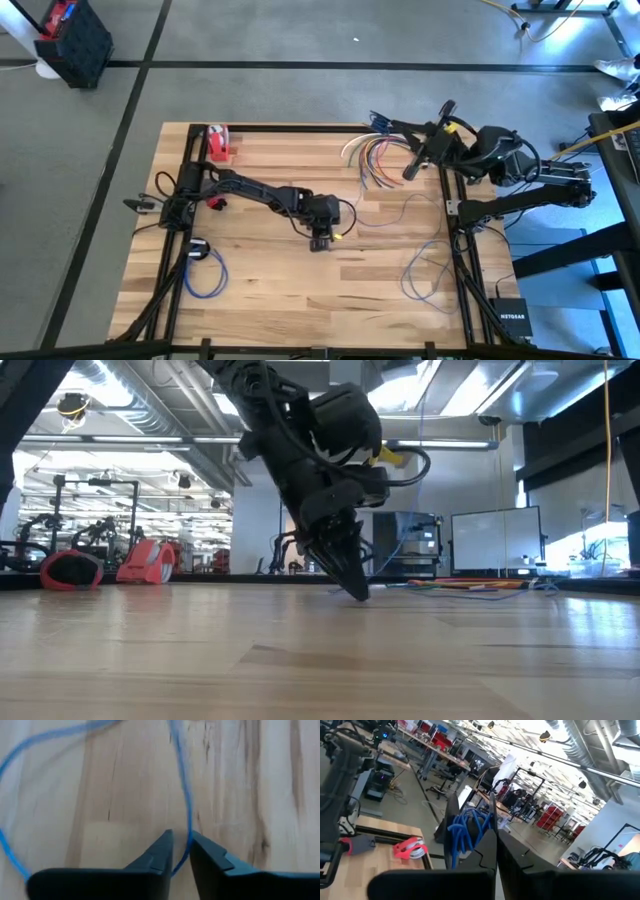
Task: Coil cords
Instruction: Coil the blue cable wire on the black spool
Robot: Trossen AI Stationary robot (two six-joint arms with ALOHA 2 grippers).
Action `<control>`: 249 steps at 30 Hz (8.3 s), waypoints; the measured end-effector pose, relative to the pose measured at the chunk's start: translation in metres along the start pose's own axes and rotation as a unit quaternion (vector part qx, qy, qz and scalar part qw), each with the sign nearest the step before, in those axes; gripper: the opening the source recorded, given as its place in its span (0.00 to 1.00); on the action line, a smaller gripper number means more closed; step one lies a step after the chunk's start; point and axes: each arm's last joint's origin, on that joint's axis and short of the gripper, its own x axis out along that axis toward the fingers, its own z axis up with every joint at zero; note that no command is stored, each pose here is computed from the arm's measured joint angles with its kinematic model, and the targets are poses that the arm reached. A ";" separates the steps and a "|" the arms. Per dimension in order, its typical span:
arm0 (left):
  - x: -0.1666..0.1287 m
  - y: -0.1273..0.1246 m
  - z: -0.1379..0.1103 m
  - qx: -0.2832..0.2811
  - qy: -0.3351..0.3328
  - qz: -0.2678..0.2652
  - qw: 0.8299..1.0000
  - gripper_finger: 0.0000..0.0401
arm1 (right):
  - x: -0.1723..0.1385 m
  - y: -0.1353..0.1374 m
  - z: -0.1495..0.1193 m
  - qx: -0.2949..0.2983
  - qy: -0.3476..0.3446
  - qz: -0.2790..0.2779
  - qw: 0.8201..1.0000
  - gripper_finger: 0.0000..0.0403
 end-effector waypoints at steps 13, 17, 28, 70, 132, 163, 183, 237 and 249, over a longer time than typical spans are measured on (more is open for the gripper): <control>-0.107 -0.007 0.029 0.033 -0.049 0.101 0.993 0.29 | -0.009 0.014 -0.022 0.076 -0.024 0.061 0.995 0.01; -0.137 -0.011 0.052 0.071 -0.185 0.110 0.974 0.27 | -0.012 0.028 -0.044 0.093 -0.048 0.061 0.993 0.01; -0.118 -0.017 0.072 0.117 -0.277 0.117 0.946 0.26 | -0.018 0.079 -0.122 0.128 -0.093 0.073 0.985 0.00; -0.116 -0.037 0.072 0.128 -0.284 0.207 0.927 0.26 | -0.021 0.089 -0.124 0.177 -0.144 0.184 0.956 0.01; -0.088 -0.003 0.062 0.102 -0.220 0.154 0.958 0.12 | -0.021 0.089 -0.125 0.175 -0.142 0.185 0.957 0.02; -0.208 -0.021 0.042 -0.019 -0.262 0.205 0.943 0.01 | 0.006 0.112 -0.154 -0.012 0.043 0.063 0.997 0.02; -0.136 -0.031 0.070 -0.004 -0.324 0.194 0.926 0.01 | 0.031 0.124 -0.149 0.043 0.056 0.057 0.996 0.02; -0.112 -0.020 0.066 0.059 -0.267 0.229 0.934 0.16 | 0.010 0.079 -0.096 0.136 -0.086 0.063 0.985 0.02; -0.116 -0.015 0.059 0.060 -0.225 0.286 0.930 0.03 | 0.007 0.082 -0.097 0.139 -0.082 0.094 0.982 0.02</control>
